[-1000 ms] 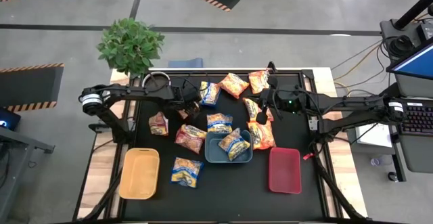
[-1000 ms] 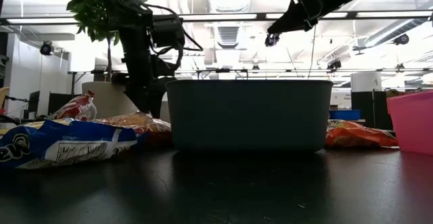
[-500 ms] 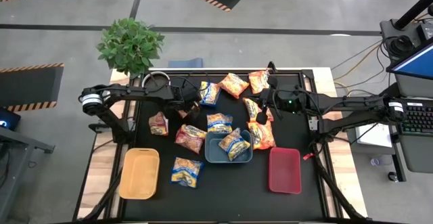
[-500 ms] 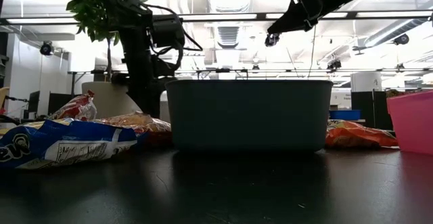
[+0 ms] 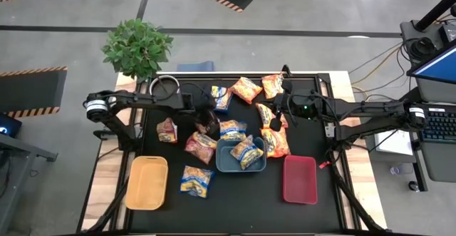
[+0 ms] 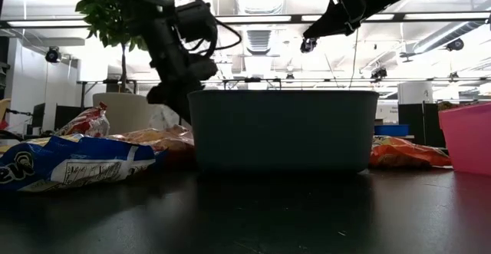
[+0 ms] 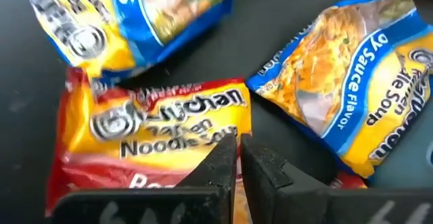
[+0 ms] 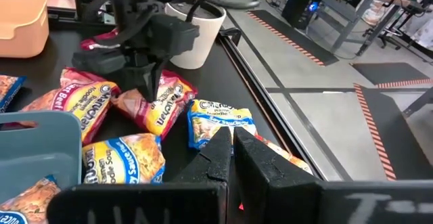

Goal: Sort Maruchan noodles
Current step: Put the top right red noodle pack into the yellow bin

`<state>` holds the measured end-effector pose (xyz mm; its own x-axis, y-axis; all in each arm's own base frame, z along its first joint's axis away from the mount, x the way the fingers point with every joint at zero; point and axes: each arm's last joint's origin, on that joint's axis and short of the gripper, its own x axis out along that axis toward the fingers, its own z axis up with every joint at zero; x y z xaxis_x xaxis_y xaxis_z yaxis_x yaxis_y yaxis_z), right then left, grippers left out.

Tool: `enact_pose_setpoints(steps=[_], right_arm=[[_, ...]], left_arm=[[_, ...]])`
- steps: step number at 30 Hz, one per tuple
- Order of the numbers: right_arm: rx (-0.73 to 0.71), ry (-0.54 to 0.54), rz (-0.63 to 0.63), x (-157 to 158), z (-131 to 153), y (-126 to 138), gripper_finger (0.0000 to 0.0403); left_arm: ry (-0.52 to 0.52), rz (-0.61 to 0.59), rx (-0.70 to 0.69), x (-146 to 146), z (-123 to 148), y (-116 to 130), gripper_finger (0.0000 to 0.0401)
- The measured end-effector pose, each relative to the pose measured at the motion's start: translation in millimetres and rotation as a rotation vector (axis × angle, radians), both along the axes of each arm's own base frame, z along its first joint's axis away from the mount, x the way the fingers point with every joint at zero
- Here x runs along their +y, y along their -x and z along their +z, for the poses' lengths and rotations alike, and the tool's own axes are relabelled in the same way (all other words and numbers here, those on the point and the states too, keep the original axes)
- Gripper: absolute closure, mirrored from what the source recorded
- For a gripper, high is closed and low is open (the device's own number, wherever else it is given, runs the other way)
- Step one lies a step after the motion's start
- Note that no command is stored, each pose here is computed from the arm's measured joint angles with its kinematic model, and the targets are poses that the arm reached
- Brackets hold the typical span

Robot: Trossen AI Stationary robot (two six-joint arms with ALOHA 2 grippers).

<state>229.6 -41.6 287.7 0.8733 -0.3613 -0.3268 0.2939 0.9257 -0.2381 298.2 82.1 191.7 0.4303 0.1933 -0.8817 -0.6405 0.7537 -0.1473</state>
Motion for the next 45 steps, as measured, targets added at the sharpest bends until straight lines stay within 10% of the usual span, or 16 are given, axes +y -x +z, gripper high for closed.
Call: enact_pose_setpoints(steps=[9,25,45], right_arm=[[0.002,0.000,0.000,0,0,0,0.0394],[0.008,0.000,0.000,0,-1,0,0.0394],[0.028,-0.004,0.000,0,-3,1,0.0394]], left_arm=[[-0.036,-0.059,0.006,3,24,1,0.0355],[-0.109,0.174,0.165,42,10,16,0.0155],[-0.089,0.165,0.211,45,-9,10,0.0169]])
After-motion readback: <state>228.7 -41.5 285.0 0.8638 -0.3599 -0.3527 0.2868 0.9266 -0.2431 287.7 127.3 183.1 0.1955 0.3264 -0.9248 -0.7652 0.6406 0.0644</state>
